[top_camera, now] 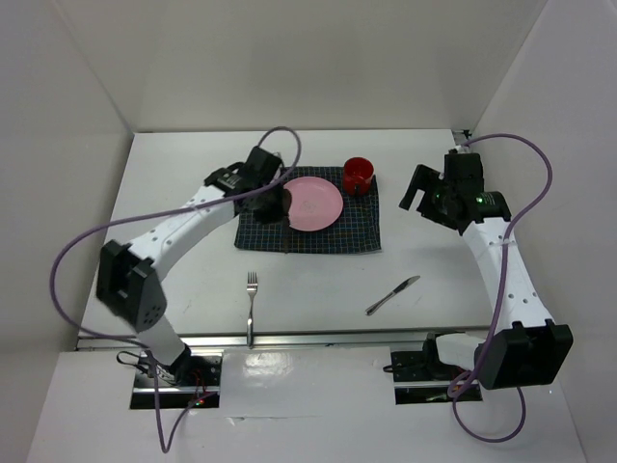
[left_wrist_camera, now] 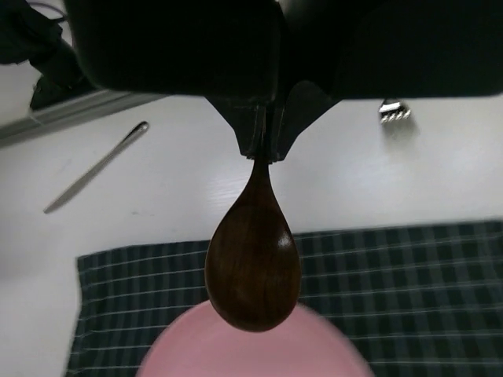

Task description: Set the dinner table for one person

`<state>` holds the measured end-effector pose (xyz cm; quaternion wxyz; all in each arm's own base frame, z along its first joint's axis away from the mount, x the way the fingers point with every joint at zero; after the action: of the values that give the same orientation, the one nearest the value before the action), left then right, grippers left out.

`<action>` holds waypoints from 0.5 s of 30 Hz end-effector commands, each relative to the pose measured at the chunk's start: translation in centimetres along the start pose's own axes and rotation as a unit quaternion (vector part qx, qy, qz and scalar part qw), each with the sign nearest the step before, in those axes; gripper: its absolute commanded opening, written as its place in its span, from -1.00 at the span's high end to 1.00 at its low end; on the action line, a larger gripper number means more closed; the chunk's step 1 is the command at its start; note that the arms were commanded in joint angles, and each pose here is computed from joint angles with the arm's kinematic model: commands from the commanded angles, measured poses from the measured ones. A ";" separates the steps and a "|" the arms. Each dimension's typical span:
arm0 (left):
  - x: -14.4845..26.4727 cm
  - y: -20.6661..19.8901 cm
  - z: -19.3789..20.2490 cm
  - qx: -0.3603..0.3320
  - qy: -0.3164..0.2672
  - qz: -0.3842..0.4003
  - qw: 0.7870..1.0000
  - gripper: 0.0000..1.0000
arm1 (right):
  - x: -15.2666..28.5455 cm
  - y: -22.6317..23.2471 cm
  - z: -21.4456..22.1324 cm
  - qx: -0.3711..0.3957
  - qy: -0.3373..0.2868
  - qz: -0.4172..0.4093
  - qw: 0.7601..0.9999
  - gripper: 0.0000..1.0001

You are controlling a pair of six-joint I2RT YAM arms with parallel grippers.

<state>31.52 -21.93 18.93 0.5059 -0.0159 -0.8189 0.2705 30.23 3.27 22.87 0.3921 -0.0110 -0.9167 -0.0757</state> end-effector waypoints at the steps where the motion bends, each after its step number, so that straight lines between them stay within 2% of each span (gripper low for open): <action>1: -3.3 -5.6 1.1 -0.069 0.076 0.078 0.992 1.00 | 2.2 -0.8 -2.3 -0.001 -0.044 0.028 0.999 -0.98; 2: -3.0 -8.1 1.0 -0.088 0.071 0.098 0.989 1.00 | 2.2 -1.0 -2.1 -0.001 -0.039 0.034 0.999 -0.98; 3: -5.4 -8.2 1.7 -0.091 0.091 0.080 0.988 1.00 | 2.6 -1.1 -2.2 -0.001 -0.047 0.037 0.998 -0.98; 9: -9.0 -13.7 2.5 -0.082 0.115 0.131 0.981 1.00 | 2.7 -1.5 -1.4 -0.004 -0.035 0.043 0.998 -0.98; 10: -10.9 -13.4 2.7 -0.081 0.118 0.118 0.983 1.00 | 3.2 -1.4 -1.9 -0.004 -0.046 0.041 0.998 -0.98; 15: -12.5 -15.5 3.5 -0.047 0.116 0.121 0.985 1.00 | 3.8 -1.7 -1.8 -0.007 -0.045 0.044 0.998 -0.98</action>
<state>37.82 -38.71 12.56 0.5774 -0.1621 -0.7604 0.2493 29.40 1.72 23.94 0.3852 -0.0489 -0.9192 -0.0655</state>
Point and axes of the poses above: each gripper's point midway between its finger pads, its own x axis back along the fingers, its own y axis along the line the jaws close on, z = x × y, the point moved 2 cm from there along x, back along the fingers, and after that the axes turned 15 degrees about x, right-handed, at the moved point
